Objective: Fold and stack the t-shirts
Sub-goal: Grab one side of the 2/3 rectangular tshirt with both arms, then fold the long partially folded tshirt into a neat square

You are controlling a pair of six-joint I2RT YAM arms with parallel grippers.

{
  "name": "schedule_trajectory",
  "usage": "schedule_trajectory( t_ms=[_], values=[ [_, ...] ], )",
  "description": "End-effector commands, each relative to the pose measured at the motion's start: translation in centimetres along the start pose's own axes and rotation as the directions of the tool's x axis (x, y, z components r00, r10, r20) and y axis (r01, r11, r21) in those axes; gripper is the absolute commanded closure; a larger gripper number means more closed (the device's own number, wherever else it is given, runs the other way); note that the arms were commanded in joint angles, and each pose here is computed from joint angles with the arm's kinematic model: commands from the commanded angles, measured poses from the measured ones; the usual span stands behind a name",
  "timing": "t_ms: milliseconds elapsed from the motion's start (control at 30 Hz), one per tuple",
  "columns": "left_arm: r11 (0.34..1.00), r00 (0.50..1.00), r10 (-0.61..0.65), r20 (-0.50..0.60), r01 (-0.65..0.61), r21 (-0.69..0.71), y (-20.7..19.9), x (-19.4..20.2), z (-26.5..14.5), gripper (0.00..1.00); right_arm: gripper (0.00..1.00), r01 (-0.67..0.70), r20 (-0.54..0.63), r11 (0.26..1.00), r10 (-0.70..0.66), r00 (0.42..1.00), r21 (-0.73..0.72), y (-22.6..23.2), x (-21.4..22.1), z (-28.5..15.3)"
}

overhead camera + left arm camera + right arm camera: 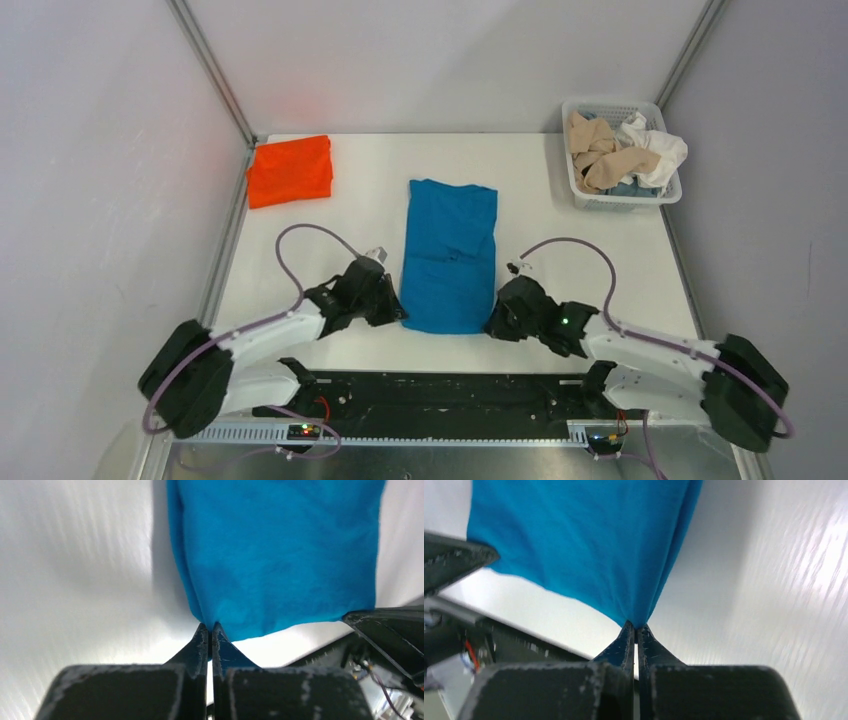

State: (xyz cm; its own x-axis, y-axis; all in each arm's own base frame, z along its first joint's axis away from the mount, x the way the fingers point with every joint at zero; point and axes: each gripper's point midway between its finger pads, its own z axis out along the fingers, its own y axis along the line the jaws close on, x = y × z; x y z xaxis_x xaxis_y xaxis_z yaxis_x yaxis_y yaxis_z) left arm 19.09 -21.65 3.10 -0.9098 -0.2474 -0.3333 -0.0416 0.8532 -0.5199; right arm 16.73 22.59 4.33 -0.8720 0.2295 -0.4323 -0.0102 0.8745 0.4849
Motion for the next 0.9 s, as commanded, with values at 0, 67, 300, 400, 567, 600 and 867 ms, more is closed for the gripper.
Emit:
schedule_trajectory(
  t_ms=[0, 67, 300, 400, 567, 600, 867],
  values=[
    [0.993, 0.999, 0.029, 0.017, -0.031, 0.117, -2.1, 2.0, -2.5, 1.00, 1.00, 0.032, -0.077, 0.999, -0.032, 0.997, 0.003, -0.7, 3.8, -3.7],
    [0.980, 0.998, 0.050, 0.038, -0.056, 0.192, -3.4, 2.7, -4.2, 1.00, 1.00, 0.032, -0.100, 0.998, -0.037, 0.994, -0.049, 0.3, 5.0, -5.0],
    [0.956, 0.994, 0.081, 0.072, -0.098, 0.276, -4.1, 3.8, -8.1, 1.00, 1.00, 0.050, -0.158, 0.990, -0.071, 0.985, -0.132, 1.6, 7.6, -8.1],
    [0.942, 0.992, 0.081, 0.096, -0.108, 0.319, -4.7, 3.6, -9.1, 1.00, 1.00, 0.040, -0.152, 0.990, -0.061, 0.987, -0.136, 1.3, 7.4, -8.9],
    [0.942, 0.982, 0.095, 0.164, -0.142, 0.303, -6.3, 1.4, -9.8, 1.00, 1.00, 0.003, -0.087, 0.983, -0.019, 0.996, -0.182, 1.5, 4.9, -9.6],
    [0.947, 0.981, 0.100, 0.167, -0.146, 0.287, -6.3, 1.1, -9.6, 1.00, 1.00, 0.011, -0.083, 0.978, -0.029, 0.996, -0.207, 1.9, 4.6, -9.7],
    [0.962, 0.946, 0.108, 0.305, -0.178, 0.209, -8.6, -5.5, -10.5, 1.00, 1.00, 0.053, 0.053, 0.956, -0.039, 0.998, -0.290, 4.0, -2.6, -9.9]
  ],
)
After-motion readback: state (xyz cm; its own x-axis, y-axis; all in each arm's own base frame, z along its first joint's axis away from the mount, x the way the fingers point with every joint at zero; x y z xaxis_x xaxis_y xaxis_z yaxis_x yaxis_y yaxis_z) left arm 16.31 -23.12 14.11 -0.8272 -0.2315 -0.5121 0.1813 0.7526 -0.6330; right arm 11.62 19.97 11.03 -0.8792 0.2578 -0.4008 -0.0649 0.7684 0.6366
